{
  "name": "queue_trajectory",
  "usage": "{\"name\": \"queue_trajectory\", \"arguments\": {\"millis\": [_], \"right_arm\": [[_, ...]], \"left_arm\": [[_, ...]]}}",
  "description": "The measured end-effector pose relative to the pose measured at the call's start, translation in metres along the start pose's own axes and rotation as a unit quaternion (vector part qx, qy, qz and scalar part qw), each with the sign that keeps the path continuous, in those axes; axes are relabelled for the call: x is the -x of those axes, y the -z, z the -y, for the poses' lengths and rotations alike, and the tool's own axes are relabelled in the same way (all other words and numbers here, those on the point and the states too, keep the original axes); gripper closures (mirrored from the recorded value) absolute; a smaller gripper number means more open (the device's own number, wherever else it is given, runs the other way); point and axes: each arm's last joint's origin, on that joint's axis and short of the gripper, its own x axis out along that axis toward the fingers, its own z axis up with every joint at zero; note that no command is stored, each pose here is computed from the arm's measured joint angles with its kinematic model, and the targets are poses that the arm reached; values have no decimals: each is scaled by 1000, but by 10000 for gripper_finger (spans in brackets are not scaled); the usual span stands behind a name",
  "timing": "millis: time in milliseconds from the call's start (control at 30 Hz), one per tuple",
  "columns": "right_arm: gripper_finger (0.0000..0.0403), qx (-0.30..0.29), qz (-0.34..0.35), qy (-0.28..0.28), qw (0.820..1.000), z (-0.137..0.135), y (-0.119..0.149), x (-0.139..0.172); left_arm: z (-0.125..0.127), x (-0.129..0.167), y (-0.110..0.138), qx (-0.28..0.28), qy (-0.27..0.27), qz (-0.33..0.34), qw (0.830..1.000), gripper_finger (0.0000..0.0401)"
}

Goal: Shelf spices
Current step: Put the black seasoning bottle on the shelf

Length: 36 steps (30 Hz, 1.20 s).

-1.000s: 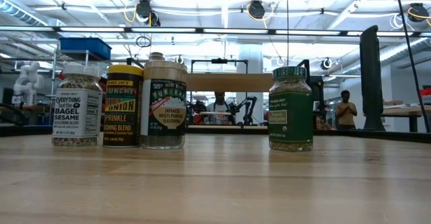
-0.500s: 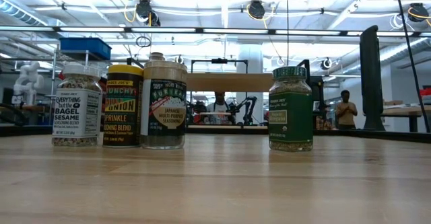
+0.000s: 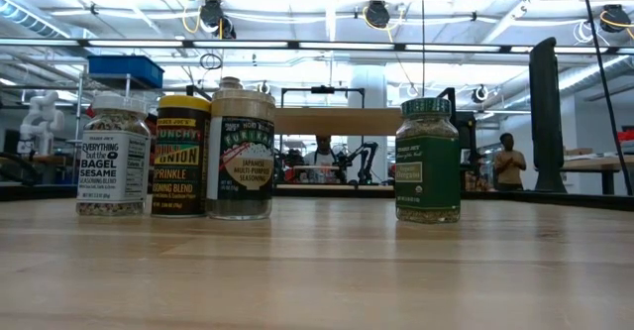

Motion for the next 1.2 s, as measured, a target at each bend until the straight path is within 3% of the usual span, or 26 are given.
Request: {"name": "queue_trajectory", "arguments": {"millis": [200, 333, 500, 1200], "right_arm": [[216, -3, -7, 2, 1000, 1, 2, 0], [216, -2, -8, 2, 1000, 1, 2, 0], [216, 0, -11, 2, 1000, 1, 2, 0], [215, 4, -16, 3, 1000, 1, 4, 0]], "left_arm": [[4, -27, -12, 4, 19, -42, 999, 115], [9, -54, 3, -13, 24, -85, 996, 115], [10, -68, 11, -47, 7, -101, 994, 115], [9, -64, 9, -54, 3, -98, 994, 115]]}}
